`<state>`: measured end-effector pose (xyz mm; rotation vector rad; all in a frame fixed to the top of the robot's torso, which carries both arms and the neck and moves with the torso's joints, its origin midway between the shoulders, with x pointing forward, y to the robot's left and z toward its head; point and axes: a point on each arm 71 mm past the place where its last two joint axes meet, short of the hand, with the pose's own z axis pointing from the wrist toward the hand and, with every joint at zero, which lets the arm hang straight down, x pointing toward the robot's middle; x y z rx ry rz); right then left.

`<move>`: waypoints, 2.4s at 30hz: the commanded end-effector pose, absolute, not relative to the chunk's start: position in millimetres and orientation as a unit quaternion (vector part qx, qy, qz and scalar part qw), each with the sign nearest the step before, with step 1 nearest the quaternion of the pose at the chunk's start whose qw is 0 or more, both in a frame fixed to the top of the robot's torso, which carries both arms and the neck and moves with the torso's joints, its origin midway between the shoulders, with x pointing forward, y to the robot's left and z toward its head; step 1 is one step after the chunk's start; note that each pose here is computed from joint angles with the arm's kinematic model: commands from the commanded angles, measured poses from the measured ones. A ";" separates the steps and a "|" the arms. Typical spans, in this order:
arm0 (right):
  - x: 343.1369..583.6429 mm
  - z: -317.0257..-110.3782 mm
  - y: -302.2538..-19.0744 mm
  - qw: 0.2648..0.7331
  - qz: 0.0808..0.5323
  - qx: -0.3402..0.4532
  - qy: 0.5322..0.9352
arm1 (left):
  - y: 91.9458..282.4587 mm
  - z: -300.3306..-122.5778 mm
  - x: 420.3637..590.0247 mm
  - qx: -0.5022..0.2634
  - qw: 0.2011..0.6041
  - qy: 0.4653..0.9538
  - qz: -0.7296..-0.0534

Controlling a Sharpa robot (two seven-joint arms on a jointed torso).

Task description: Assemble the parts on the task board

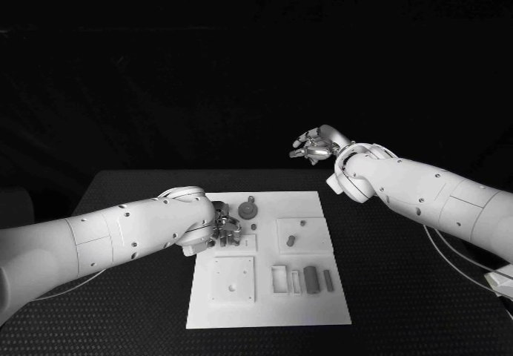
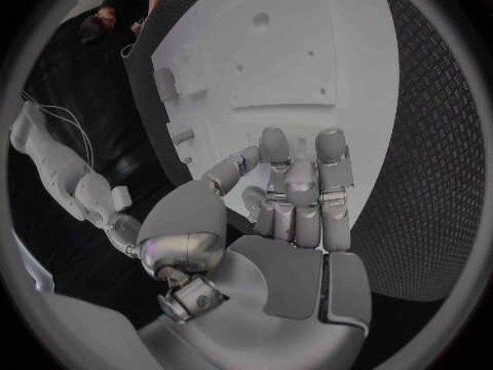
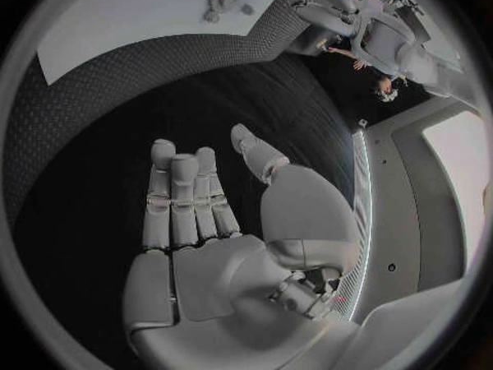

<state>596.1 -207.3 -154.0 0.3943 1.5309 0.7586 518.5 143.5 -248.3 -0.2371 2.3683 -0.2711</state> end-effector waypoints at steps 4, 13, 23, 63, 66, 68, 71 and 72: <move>595.9 -154.4 -206.7 0.635 0.334 0.170 0.675 | 143.0 -250.4 517.3 -0.087 0.361 0.923 -0.105; 595.8 -154.5 -206.1 0.635 0.334 0.170 0.675 | 145.3 -249.5 519.9 -0.088 0.372 0.918 -0.101; 595.8 -154.8 -205.8 0.635 0.334 0.169 0.676 | 144.4 -247.1 521.6 -0.078 0.395 0.910 -0.098; 595.5 -155.9 -204.4 0.631 0.335 0.167 0.680 | 122.9 -251.1 510.5 -0.018 0.382 0.919 -0.096; 595.5 -155.9 -204.8 0.631 0.334 0.167 0.680 | 122.8 -251.6 509.7 -0.016 0.379 0.920 -0.096; 595.5 -155.9 -205.1 0.631 0.334 0.167 0.680 | 123.6 -251.7 509.7 -0.016 0.378 0.920 -0.096; 595.6 -156.0 -205.2 0.631 0.334 0.167 0.680 | 124.4 -251.8 509.9 -0.018 0.378 0.921 -0.096; 595.5 -156.1 -204.8 0.631 0.334 0.167 0.680 | 124.6 -251.7 510.0 -0.019 0.379 0.920 -0.096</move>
